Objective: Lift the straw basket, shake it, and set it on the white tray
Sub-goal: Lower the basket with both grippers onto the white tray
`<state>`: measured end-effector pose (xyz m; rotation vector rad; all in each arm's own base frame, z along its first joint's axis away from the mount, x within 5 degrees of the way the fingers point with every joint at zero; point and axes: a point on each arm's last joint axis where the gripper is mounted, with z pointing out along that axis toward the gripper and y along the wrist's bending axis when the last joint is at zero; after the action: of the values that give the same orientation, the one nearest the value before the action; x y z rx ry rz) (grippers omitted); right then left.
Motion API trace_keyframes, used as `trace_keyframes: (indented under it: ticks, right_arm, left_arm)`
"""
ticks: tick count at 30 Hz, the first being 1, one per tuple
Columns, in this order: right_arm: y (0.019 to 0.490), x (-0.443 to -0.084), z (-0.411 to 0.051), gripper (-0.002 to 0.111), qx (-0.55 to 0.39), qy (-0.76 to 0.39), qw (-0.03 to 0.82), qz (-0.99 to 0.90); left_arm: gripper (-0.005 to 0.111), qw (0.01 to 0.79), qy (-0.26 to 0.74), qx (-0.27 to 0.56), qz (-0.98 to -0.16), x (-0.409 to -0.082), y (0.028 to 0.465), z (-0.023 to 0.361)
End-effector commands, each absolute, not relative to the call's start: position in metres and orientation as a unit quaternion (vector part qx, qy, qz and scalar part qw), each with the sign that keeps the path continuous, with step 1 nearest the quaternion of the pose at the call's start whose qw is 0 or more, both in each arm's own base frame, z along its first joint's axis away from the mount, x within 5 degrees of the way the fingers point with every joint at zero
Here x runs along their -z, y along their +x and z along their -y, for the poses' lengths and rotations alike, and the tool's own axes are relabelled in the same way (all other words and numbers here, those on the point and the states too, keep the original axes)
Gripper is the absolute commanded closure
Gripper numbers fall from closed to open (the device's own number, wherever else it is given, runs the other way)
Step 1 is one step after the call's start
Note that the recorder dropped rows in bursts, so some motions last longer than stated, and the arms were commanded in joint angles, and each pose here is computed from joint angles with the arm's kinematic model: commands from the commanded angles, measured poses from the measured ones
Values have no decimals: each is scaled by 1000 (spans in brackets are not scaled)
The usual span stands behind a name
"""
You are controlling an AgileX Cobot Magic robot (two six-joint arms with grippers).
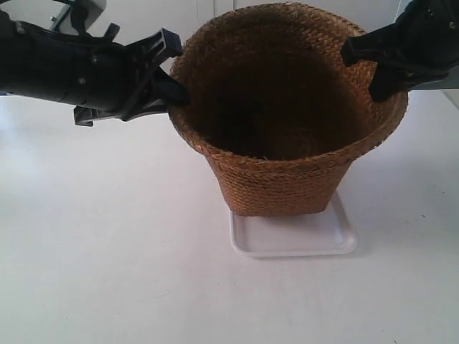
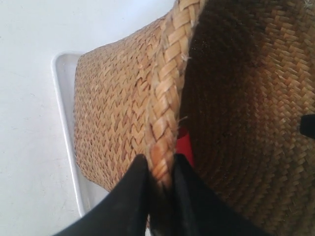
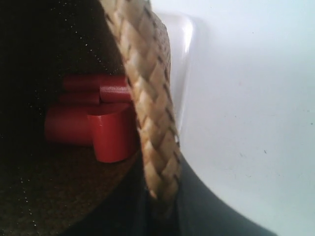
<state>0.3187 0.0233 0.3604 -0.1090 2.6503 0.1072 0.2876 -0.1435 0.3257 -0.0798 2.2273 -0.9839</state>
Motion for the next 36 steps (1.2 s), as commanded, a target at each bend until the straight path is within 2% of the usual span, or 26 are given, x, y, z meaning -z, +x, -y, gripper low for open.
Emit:
trace_keyframes:
  ticks: [1, 15, 22, 36]
  right_arm:
    - [319, -365, -8, 108, 14, -56, 251, -966]
    - [319, -363, -4, 108, 40, -60, 246, -967]
    - [313, -337, -5, 108, 29, -60, 198, -978]
    - [318, -339, -5, 108, 31, -61, 232, -970]
  left_arm:
    - [107, 360, -27, 389, -848, -336, 297, 149]
    - [107, 347, 13, 369, -862, -329, 309, 156]
    - [107, 347, 15, 368, -863, -329, 309, 155]
    - [107, 345, 10, 368, -864, -326, 311, 156]
